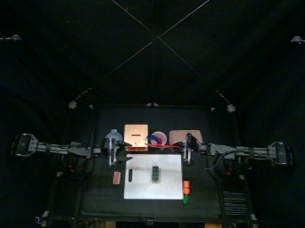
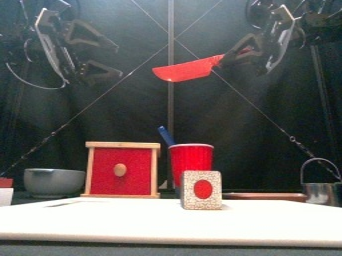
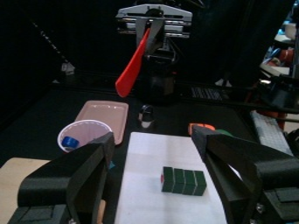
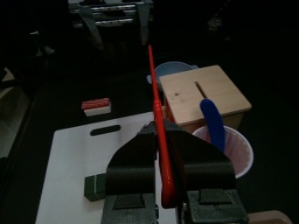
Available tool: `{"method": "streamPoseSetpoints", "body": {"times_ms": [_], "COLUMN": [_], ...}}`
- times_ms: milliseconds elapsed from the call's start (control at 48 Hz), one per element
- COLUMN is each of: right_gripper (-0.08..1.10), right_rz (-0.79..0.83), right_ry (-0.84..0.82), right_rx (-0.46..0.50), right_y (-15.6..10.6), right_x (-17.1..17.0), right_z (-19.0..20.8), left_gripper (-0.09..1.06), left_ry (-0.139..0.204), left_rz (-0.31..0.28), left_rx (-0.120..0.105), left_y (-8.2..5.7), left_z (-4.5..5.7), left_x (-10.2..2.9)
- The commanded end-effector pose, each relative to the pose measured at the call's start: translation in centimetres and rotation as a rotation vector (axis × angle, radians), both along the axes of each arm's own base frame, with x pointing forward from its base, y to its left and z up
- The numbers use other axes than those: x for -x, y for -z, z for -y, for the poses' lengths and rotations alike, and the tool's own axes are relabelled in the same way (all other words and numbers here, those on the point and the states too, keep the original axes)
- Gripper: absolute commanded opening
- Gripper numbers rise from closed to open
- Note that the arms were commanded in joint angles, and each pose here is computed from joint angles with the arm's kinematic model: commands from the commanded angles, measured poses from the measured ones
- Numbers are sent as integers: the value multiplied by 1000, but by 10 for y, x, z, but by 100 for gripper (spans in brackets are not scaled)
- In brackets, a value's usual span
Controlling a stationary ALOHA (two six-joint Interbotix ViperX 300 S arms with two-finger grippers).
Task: Cut the sushi into 4 pieces with the knife
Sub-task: Grasp knife edge with left hand
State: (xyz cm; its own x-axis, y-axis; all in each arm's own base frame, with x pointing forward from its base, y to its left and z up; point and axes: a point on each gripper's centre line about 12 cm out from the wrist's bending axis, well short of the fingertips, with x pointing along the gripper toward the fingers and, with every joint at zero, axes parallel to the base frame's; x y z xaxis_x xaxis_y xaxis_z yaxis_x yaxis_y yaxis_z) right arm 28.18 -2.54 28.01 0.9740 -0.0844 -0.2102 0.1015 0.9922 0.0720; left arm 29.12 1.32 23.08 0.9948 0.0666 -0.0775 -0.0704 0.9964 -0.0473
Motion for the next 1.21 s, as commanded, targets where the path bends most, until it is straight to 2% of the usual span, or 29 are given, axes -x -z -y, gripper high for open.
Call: {"method": "streamPoseSetpoints", "body": {"times_ms": [21,125,271,438,583,771,1000,1062,1208], "right_gripper": [12,12,12,12,12,12,11,11,11], "right_rz": [12,1,-4,-11,-8,-8,-24,-43,-142], "right_ry": [-18,-27,-32,-37,-38,-37,-32,-33,-35], "right_rx": [20,26,25,20,25,26,8,-2,-44], "right_y": [-4,-1,0,2,2,1,5,8,25], "right_x": [-6,-9,-10,-11,-11,-11,-12,-14,-23], "right_z": [-3,-5,-6,-8,-8,-7,-7,-8,-13], "left_gripper": [100,100,99,96,83,63,45,40,29], "left_ry": [22,45,43,39,19,13,10,13,47], "left_rz": [31,46,61,62,71,57,29,21,-34], "left_rx": [-33,-60,-65,-68,-69,-66,-65,-66,-85], "left_y": [-4,3,6,6,3,8,15,17,27], "left_z": [2,4,2,0,-7,-9,-10,-10,-4], "left_x": [-21,-35,-51,-60,-62,-61,-60,-59,-56]}}
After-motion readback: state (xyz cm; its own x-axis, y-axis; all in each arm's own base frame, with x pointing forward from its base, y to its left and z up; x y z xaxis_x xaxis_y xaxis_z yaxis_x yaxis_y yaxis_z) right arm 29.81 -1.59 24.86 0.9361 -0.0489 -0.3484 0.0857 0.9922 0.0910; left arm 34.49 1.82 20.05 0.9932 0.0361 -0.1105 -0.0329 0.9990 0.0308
